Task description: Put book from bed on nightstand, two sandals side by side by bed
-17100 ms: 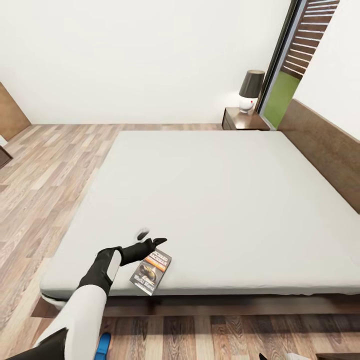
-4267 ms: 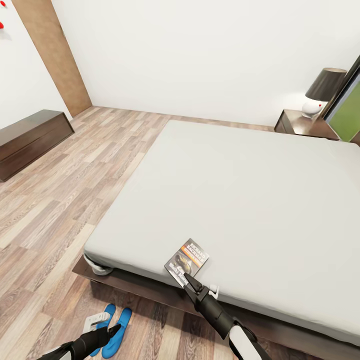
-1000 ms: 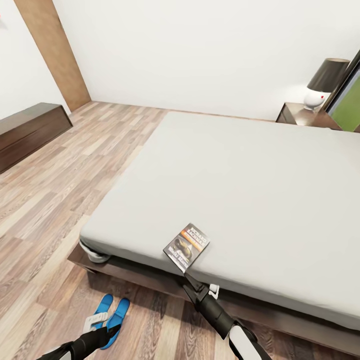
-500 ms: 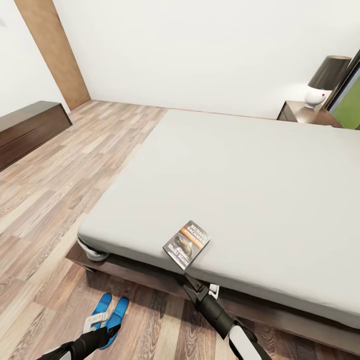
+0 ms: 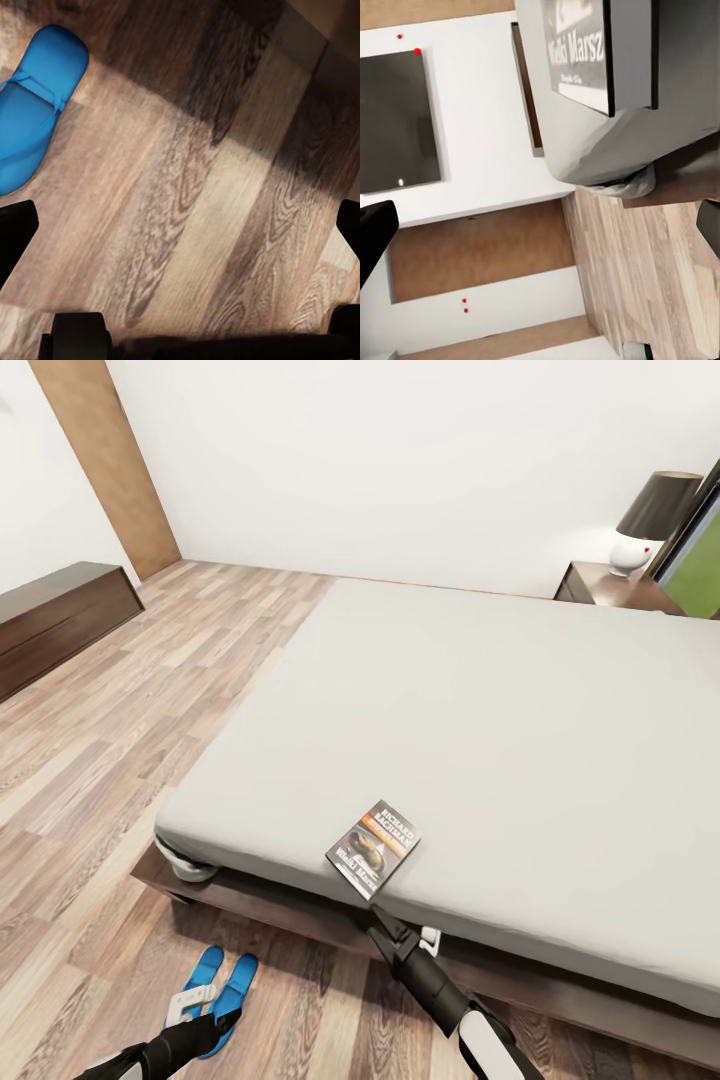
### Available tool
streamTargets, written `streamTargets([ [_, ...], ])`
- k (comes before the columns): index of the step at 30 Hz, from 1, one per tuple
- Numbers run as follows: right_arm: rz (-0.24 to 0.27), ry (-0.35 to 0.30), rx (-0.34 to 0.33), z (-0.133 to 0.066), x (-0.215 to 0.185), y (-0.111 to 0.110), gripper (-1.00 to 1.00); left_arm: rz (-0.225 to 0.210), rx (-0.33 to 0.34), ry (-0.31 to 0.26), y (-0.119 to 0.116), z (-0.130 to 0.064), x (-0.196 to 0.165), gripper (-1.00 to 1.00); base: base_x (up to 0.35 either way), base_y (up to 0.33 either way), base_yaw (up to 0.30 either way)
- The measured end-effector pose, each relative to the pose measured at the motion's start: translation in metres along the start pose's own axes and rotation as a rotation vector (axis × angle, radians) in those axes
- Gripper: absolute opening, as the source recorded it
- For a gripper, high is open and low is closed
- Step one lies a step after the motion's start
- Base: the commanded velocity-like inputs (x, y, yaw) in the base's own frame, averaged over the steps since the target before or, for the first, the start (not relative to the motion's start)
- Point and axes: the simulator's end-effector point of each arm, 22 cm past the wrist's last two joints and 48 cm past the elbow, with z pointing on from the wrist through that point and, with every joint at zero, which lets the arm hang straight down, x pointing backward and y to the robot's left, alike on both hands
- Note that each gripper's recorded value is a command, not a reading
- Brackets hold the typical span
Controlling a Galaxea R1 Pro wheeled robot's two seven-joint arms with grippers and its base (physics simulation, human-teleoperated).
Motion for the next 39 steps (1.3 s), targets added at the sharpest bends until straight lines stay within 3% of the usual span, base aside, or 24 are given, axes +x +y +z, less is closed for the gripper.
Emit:
streamTargets([
  [39,-0.016,-0.008,-0.009,0.0014,-0.0022,0.0034,1.00,0.000,0.000,0.000,0.0002,-0.0001,-0.0001,1.00,0.023,0.019,0.000],
])
